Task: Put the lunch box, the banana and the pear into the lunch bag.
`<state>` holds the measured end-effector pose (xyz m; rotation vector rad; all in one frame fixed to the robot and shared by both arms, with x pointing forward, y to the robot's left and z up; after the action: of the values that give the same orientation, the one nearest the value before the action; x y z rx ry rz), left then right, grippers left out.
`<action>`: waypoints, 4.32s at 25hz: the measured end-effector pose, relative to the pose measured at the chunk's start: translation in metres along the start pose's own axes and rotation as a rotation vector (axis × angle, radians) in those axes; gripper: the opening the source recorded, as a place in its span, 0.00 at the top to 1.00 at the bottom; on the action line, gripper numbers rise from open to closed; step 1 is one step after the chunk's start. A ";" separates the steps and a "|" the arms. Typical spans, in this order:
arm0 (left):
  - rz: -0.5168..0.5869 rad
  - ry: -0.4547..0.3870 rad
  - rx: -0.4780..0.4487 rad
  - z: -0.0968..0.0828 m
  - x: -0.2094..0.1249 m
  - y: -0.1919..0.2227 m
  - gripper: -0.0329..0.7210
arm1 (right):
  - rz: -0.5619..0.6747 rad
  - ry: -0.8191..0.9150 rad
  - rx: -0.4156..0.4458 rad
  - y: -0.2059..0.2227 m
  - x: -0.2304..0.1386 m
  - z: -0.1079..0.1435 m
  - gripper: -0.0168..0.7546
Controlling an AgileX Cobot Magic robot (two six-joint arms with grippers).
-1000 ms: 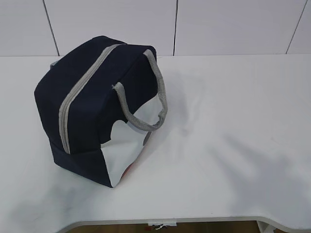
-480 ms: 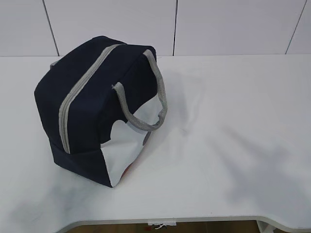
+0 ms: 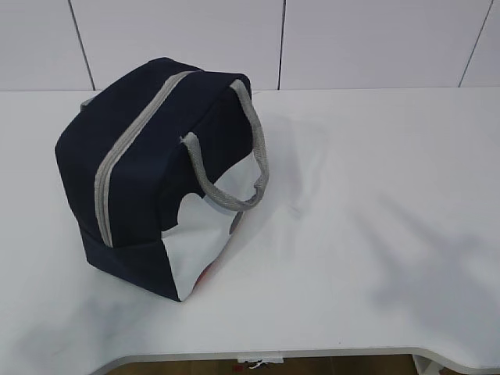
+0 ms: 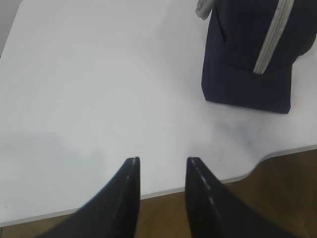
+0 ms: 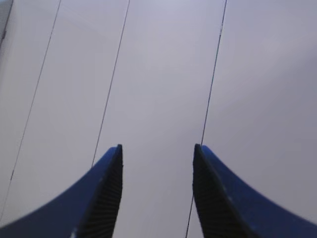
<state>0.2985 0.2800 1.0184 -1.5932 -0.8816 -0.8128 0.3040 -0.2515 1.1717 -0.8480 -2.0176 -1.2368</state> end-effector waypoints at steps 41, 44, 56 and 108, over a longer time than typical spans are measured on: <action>0.000 0.000 0.000 0.000 0.000 0.000 0.65 | 0.283 -0.159 -0.052 0.014 -0.069 -0.010 0.48; 0.000 0.000 0.000 0.000 0.000 0.000 0.65 | 0.290 -0.153 -0.051 0.015 -0.070 -0.010 0.48; 0.000 0.000 0.000 0.000 0.000 0.000 0.65 | 0.363 -0.118 -0.088 0.013 -0.083 -0.016 0.48; 0.000 0.000 0.000 0.000 0.000 0.000 0.65 | 0.920 0.233 0.286 -0.072 -0.073 0.035 0.48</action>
<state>0.2985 0.2800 1.0184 -1.5932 -0.8816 -0.8128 0.2864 -0.2603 1.0651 -1.2121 -1.2929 -0.4775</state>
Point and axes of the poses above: a point on each arm's last joint axis where the gripper is mounted, y pointing out along that axis toward the gripper, z along the wrist's bending axis when the last joint is at zero, x = y × z, the point moved 8 cm from there along y, pointing out along that axis toward the gripper, and after that the axes turned 12 degrees about -y, right-handed, at the moved point
